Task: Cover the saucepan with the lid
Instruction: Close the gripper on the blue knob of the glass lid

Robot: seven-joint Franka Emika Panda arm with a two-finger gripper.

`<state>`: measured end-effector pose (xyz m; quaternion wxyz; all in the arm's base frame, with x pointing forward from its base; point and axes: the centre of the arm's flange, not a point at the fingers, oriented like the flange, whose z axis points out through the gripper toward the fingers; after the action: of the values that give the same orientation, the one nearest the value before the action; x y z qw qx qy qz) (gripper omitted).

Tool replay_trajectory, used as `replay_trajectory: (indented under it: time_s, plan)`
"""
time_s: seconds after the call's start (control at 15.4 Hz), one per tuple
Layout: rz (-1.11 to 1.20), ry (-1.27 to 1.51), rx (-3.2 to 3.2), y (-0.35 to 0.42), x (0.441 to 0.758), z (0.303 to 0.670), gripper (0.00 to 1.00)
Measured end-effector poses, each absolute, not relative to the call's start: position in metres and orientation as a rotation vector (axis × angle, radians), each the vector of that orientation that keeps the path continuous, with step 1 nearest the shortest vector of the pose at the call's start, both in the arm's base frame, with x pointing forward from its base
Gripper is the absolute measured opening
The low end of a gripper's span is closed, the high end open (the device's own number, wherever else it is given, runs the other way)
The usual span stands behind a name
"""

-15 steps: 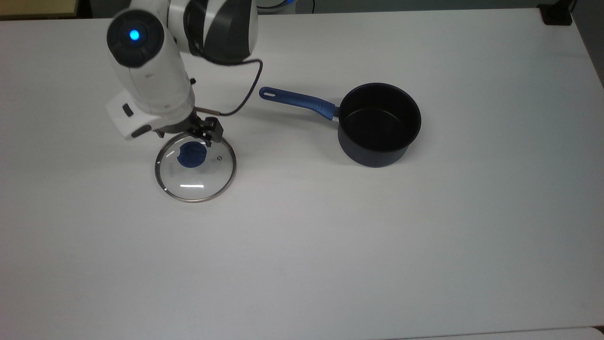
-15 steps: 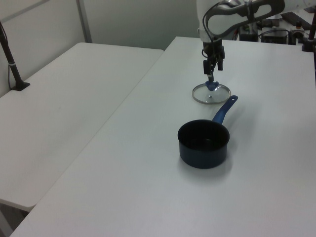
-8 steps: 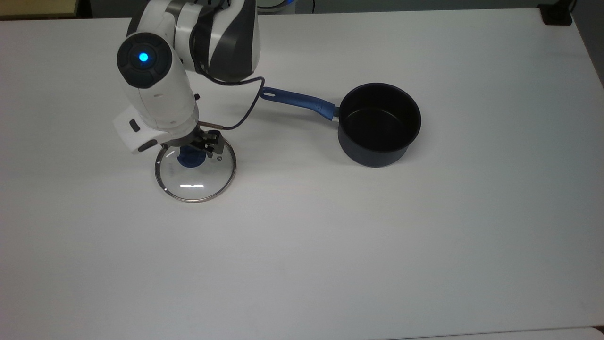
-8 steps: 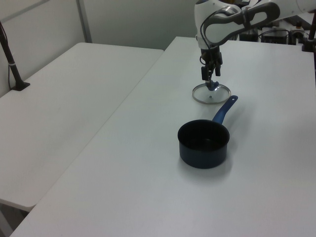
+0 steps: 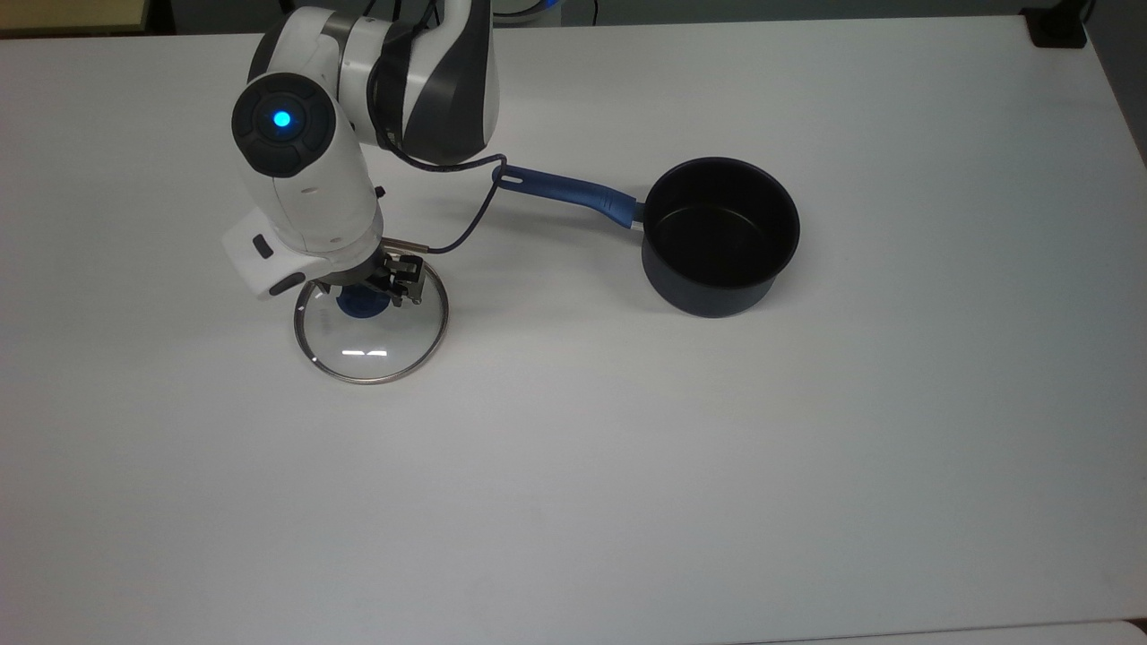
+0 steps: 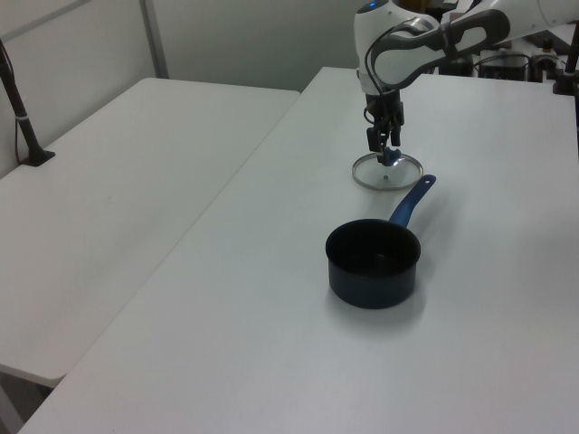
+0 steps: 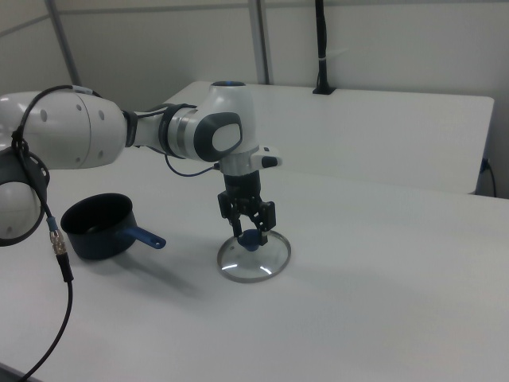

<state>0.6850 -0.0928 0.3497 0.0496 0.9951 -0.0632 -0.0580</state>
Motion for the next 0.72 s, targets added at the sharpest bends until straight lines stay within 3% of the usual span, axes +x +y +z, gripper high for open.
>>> replay_trajectory:
  time_s: [0.07,0.46,0.72]
  plan:
    - [-0.177,-0.192,3.031,-0.0928,0.685,0.3497,0.76]
    - [-0.177,-0.192,3.031,-0.0926,0.685,0.3495,0.7]
    - [-0.183,-0.192,3.031,-0.0927,0.6847,0.3471,0.75]
